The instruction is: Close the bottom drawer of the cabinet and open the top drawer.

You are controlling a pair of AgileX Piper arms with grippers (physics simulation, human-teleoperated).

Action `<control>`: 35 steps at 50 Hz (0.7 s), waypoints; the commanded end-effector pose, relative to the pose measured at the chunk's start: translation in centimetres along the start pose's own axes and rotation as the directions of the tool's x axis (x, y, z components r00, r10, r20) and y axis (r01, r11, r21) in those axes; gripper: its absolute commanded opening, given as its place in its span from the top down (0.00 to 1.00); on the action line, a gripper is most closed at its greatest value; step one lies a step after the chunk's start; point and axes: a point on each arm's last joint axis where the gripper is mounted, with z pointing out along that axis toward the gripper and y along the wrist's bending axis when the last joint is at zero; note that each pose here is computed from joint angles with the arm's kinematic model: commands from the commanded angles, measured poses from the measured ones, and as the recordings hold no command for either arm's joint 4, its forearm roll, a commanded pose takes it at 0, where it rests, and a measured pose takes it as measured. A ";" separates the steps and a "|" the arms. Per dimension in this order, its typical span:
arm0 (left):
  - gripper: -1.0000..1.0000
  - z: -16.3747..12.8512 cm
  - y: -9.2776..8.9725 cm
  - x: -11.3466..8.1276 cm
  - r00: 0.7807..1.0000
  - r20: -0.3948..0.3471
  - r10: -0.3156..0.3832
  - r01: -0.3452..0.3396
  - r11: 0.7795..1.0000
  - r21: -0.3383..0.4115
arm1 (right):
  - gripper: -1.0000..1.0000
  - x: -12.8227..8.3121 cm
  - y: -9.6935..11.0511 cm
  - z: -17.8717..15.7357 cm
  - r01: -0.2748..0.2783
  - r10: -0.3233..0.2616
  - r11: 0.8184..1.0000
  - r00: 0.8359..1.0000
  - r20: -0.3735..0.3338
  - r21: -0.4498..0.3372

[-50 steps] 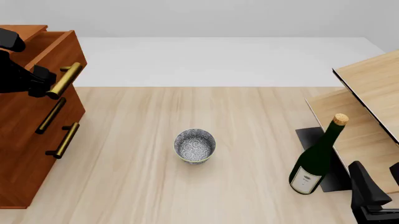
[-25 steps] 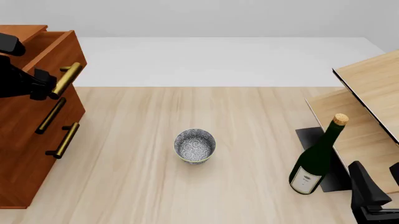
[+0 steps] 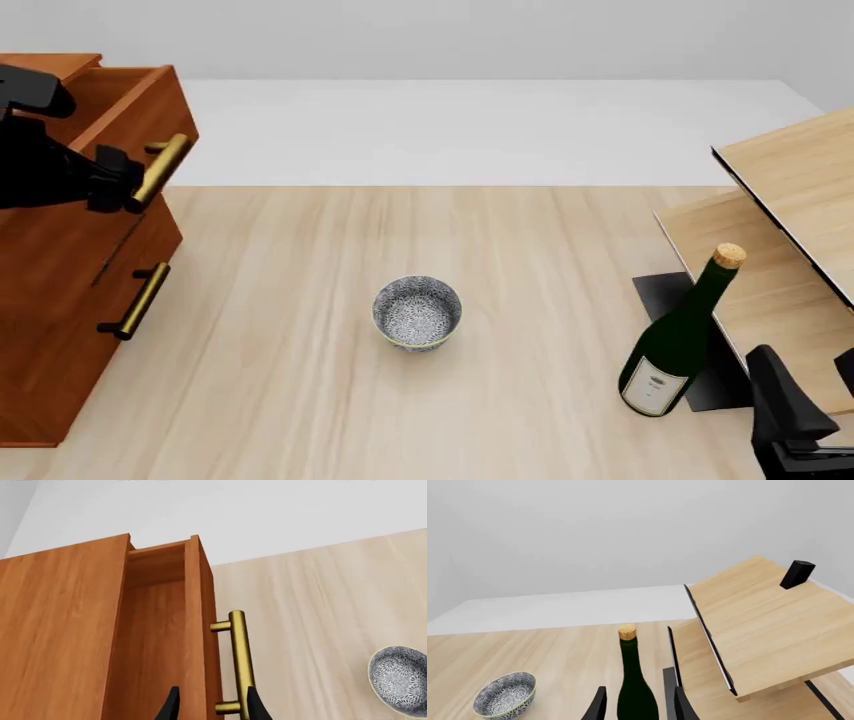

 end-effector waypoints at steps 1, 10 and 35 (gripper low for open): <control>0.00 0.4 -1.0 -0.2 1.000 -0.003 0.000 0.000 0.999 0.035 | 0.00 0.0 0.0 0.0 -0.002 0.002 1.000 1.000 0.001 0.002; 0.00 0.4 -1.5 -0.4 1.000 0.002 0.004 -0.004 0.999 0.054 | 0.00 0.0 0.0 0.0 -0.005 0.005 1.000 1.000 0.001 0.004; 0.00 0.7 -3.3 -1.4 1.000 0.018 0.004 -0.006 0.993 0.116 | 0.00 0.0 0.0 0.0 -0.009 0.009 1.000 1.000 0.002 0.006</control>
